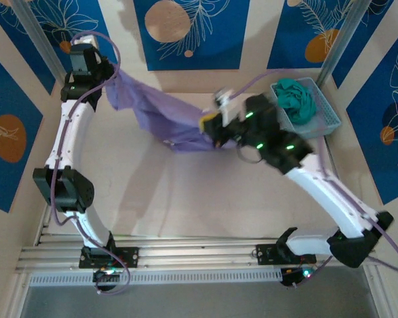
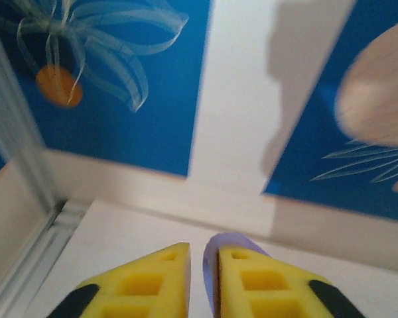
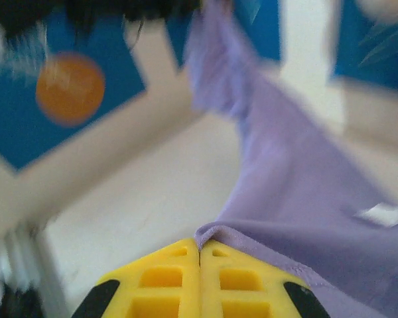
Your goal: Fold the inside-out t-shirt
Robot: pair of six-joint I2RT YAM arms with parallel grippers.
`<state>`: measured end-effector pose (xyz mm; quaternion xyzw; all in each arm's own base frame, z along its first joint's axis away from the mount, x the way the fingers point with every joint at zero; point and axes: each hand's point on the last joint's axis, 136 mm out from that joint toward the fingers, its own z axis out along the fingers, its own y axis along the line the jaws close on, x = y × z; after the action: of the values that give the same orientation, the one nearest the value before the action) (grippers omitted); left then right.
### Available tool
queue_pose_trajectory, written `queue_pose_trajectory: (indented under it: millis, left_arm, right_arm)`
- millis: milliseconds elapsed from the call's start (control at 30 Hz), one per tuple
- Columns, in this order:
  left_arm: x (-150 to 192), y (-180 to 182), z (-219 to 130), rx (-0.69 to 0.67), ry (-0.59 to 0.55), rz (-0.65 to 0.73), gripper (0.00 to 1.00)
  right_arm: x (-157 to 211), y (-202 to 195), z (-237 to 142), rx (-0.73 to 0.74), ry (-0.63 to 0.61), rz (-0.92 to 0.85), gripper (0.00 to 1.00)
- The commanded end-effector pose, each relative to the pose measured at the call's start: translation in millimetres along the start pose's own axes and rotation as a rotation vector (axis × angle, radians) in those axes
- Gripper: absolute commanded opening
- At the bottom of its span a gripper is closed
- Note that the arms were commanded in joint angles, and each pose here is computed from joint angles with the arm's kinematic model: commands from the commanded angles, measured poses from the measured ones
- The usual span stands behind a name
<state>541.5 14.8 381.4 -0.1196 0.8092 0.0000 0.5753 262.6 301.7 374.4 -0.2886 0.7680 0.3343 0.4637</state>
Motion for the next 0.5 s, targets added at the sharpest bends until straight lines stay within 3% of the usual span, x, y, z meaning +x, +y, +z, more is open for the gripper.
queue_pose_trajectory:
  millis: [0, 67, 133, 200, 333, 467]
  left_arm:
    - [37.4, 38.0, 17.9, -0.094, 0.114, -0.024, 0.4]
    - [61.4, 55.6, 15.5, -0.135, 0.186, -0.053, 0.59]
    - [81.1, 57.8, 0.9, -0.124, 0.218, -0.078, 0.69]
    - [103.4, 50.4, -22.7, -0.058, 0.228, -0.149, 0.74]
    - [182.0, 8.6, -75.9, 0.17, 0.279, -0.318, 0.77]
    - [287.6, -18.9, -137.3, 0.228, 0.495, -0.189, 0.78]
  right_arm:
    - [43.5, 48.3, 45.1, -0.142, 0.046, 0.067, 0.11]
    - [85.6, 70.1, 71.3, -0.228, 0.177, 0.111, 0.28]
    - [110.2, 73.5, 80.8, -0.243, 0.248, 0.117, 0.45]
    - [127.0, 56.1, 82.7, -0.214, 0.292, 0.142, 0.57]
    - [163.0, -31.4, 76.2, -0.012, 0.374, 0.283, 0.66]
    - [200.0, -132.0, 53.3, 0.262, 0.418, 0.469, 0.74]
